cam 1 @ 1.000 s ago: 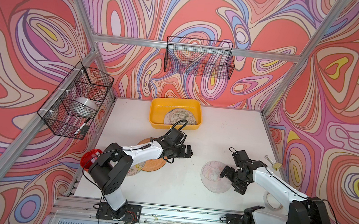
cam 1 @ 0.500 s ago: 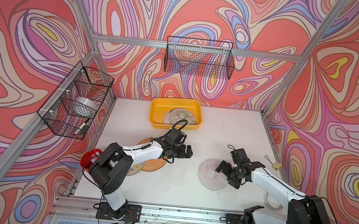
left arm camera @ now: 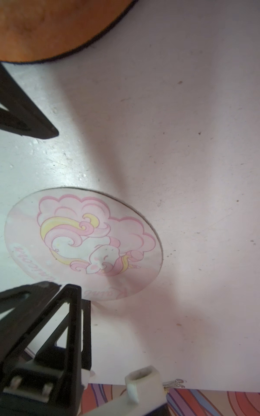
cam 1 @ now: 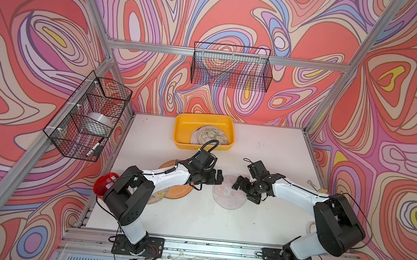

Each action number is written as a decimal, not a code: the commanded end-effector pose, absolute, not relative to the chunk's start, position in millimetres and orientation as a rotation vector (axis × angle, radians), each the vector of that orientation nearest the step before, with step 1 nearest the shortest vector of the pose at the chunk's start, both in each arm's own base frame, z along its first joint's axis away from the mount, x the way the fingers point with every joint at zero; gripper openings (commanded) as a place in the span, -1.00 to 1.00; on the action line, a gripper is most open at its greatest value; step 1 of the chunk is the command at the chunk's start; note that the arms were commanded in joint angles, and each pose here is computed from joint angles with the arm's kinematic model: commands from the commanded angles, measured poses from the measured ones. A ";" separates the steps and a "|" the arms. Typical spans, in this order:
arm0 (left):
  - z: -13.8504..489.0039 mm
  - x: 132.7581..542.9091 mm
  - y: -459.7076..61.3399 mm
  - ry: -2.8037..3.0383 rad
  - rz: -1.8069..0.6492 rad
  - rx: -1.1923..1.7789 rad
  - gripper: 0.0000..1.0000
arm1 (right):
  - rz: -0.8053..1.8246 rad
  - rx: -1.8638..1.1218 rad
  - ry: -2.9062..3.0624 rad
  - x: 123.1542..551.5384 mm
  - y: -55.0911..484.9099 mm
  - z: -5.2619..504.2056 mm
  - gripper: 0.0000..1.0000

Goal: Put the coasters into the storage box
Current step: Move the coaster to the center of the board, then pick up the coaster from the center of the board.

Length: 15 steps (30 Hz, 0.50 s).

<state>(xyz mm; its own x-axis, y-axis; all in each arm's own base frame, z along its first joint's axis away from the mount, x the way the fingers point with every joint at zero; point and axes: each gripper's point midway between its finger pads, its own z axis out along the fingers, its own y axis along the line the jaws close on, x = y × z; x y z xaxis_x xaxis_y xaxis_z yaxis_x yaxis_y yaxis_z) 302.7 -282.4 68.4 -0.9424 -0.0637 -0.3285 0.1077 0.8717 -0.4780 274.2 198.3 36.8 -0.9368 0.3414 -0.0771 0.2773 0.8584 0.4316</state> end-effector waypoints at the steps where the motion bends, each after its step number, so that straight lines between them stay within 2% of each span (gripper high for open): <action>1: 69.3 295.2 -271.4 2.728 -0.645 0.040 1.00 | 0.672 0.389 2.917 277.0 224.2 26.3 0.96; 7: 55.9 287.2 -251.3 2.788 -0.499 0.041 0.97 | 0.569 0.290 2.911 285.3 219.5 37.4 0.97; 10: 44.3 284.0 -247.7 2.831 -0.451 0.056 0.80 | 0.541 0.226 2.923 282.7 216.4 39.1 0.93; 15: 27.7 283.6 -250.3 2.870 -0.431 0.070 0.48 | 0.462 0.183 2.927 281.1 204.0 35.8 0.70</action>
